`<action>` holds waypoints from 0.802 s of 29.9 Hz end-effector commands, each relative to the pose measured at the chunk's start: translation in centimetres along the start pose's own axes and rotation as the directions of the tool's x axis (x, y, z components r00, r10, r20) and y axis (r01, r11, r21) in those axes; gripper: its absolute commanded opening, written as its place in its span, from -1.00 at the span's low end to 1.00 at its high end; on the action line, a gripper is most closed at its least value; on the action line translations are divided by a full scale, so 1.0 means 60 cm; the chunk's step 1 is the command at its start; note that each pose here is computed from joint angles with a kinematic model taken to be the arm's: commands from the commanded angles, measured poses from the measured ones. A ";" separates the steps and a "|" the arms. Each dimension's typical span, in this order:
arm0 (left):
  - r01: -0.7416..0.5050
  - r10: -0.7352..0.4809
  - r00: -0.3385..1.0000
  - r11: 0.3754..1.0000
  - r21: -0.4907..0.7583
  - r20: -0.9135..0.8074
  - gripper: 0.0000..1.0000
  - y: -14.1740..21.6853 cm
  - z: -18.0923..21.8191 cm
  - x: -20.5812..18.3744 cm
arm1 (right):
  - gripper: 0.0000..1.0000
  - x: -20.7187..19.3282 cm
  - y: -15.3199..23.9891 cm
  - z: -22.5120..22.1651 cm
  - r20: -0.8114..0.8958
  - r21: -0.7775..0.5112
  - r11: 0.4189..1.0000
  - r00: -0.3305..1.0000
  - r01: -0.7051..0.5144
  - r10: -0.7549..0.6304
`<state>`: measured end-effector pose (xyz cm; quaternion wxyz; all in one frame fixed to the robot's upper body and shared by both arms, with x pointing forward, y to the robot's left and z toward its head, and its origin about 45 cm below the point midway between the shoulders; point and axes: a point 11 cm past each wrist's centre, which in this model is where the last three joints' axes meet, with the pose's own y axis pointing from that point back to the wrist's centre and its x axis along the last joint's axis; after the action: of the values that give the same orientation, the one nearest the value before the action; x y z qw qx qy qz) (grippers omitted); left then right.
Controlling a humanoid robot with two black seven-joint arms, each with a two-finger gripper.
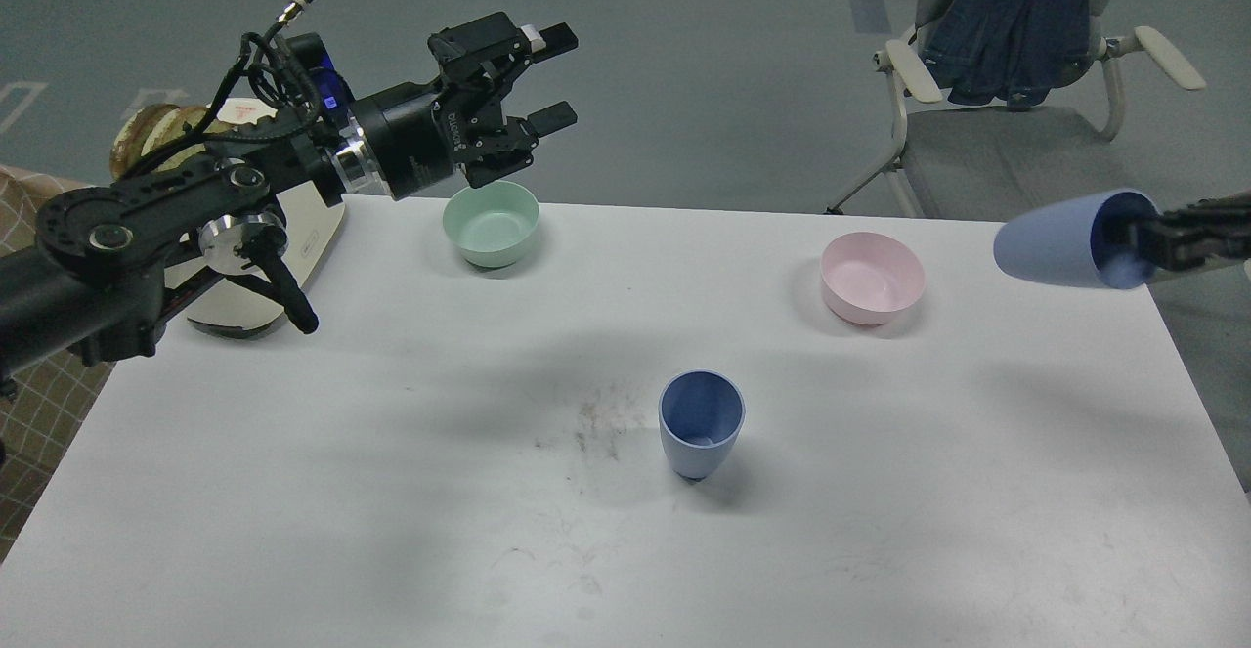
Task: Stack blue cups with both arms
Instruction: 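Move the held cup over the standing blue cup and lower it in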
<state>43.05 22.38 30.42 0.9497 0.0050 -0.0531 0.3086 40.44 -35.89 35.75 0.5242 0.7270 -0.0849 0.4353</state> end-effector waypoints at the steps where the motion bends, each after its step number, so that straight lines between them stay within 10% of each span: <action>1: -0.003 0.003 1.000 1.000 -0.001 0.002 0.74 0.001 0.001 0.002 | -1.00 0.072 -0.068 -0.071 -0.157 0.046 0.997 0.986 0.067 -0.059; 13: -0.006 0.006 1.000 1.000 0.000 0.006 0.74 0.003 0.003 0.004 | -1.00 0.097 -0.182 -0.335 -0.513 0.201 0.919 0.836 0.340 -0.196; 24: -0.009 0.009 1.000 1.000 0.002 0.008 0.74 0.006 0.004 0.007 | -1.00 0.054 -0.194 -0.372 -0.574 0.210 0.874 0.779 0.438 -0.252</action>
<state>43.14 22.81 30.68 0.9483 0.0063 -0.0565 0.3124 37.18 -11.04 31.98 0.4672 0.6599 0.2685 0.5236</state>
